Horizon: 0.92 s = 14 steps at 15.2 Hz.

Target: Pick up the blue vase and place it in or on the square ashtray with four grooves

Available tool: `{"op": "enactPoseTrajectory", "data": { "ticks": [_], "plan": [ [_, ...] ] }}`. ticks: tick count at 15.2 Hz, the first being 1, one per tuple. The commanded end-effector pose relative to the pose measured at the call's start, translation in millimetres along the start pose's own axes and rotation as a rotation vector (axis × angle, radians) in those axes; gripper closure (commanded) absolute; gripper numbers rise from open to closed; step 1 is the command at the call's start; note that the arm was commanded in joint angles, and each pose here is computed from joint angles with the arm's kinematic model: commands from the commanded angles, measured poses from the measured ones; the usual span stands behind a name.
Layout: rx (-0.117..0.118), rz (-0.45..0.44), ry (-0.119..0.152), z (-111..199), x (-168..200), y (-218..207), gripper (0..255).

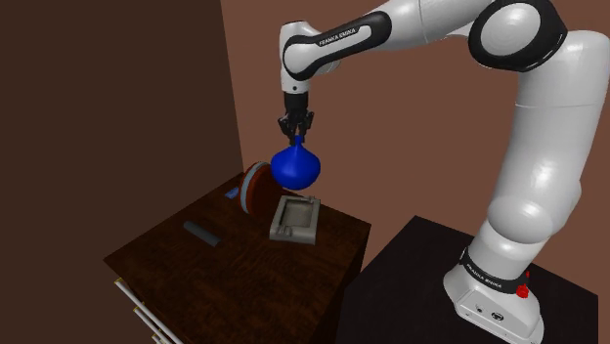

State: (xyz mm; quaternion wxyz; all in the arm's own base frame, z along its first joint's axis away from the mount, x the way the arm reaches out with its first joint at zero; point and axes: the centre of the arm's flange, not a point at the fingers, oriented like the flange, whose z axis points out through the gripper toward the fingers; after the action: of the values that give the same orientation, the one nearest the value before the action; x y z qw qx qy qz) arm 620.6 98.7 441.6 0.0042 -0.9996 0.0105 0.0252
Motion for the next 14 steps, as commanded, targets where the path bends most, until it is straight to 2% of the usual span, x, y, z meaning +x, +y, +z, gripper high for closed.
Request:
{"op": "enactPoseTrajectory", "data": {
  "ticks": [1, 14],
  "plan": [
    [0.0, -0.002, 0.001, 4, 2, 6, 255],
    [0.0, -0.002, 0.001, 73, 6, 7, 255]
  ]
}}
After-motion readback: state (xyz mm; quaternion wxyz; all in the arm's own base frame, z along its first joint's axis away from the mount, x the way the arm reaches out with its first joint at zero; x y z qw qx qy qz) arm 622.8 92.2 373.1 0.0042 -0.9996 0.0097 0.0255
